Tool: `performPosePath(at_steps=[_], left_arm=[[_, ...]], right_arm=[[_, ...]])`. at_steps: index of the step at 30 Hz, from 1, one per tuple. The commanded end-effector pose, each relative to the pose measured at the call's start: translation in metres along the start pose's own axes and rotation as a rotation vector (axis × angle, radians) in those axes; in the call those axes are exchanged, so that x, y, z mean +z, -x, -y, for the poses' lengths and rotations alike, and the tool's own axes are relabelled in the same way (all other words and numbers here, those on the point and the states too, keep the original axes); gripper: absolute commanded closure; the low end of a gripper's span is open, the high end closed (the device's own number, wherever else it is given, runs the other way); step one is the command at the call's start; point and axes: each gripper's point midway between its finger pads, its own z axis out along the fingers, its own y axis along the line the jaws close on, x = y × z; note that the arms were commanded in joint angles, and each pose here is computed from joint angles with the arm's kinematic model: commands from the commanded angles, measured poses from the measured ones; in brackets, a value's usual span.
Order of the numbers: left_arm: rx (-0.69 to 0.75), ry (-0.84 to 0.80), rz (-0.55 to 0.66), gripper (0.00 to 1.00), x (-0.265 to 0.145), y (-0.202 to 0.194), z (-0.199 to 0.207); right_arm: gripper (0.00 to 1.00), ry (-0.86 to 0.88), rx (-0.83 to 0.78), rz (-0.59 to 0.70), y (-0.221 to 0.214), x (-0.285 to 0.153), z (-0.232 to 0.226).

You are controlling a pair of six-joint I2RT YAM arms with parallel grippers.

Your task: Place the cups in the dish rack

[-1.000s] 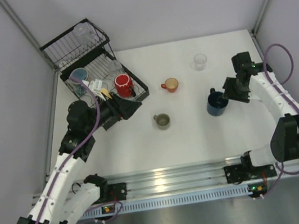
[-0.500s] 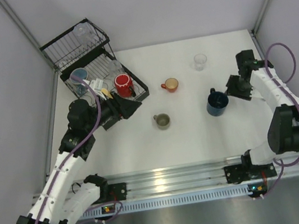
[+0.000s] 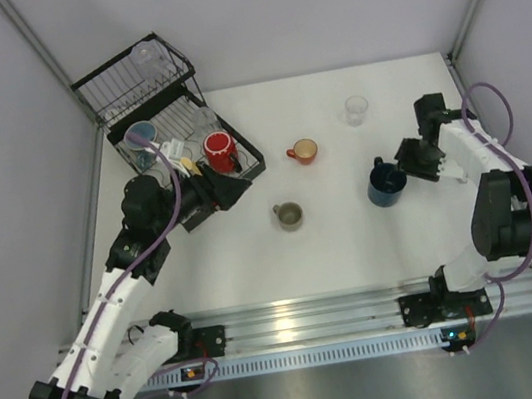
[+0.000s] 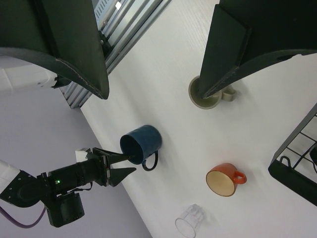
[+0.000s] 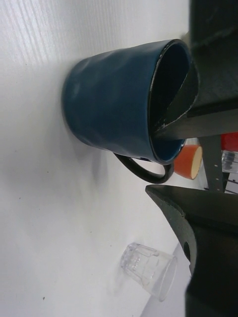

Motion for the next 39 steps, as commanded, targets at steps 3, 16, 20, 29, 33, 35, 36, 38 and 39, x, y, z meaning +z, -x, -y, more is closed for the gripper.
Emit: performPosePath(at_steps=[3, 16, 20, 29, 33, 35, 36, 38, 39], left_arm=[[0.053, -0.016, 0.048, 0.22, 0.001, 0.02, 0.01], [0.034, -0.008, 0.083, 0.23, 0.002, 0.03, 0.012], [0.02, -0.021, 0.071, 0.24, 0.004, 0.029, 0.014], [0.009, -0.047, 0.065, 0.24, 0.005, 0.034, 0.023], [0.011, -0.056, 0.084, 0.24, 0.002, 0.04, 0.029], [0.005, -0.05, 0.089, 0.24, 0.001, 0.041, 0.027], [-0.003, -0.045, 0.088, 0.24, 0.003, 0.04, 0.026], [-0.007, -0.043, 0.078, 0.26, 0.005, 0.039, 0.025], [-0.017, -0.044, 0.061, 0.26, 0.009, 0.036, 0.023]], right_arm=[[0.6, -0.006, 0.307, -0.006, 0.0, 0.013, -0.015], [1.0, 0.188, -0.031, 0.03, -0.006, 0.001, -0.056], [1.0, 0.338, -0.247, 0.024, -0.01, -0.003, -0.062], [1.0, 0.433, -0.613, 0.053, -0.009, -0.007, -0.05], [1.0, 0.453, -0.706, 0.011, -0.016, -0.006, -0.047], [1.0, 0.483, -0.773, -0.04, -0.024, -0.006, -0.041], [1.0, 0.551, -0.791, -0.06, -0.032, -0.012, -0.049], [1.0, 0.613, -0.833, -0.098, -0.037, -0.014, -0.042], [1.0, 0.693, -0.844, -0.108, -0.043, -0.023, -0.049]])
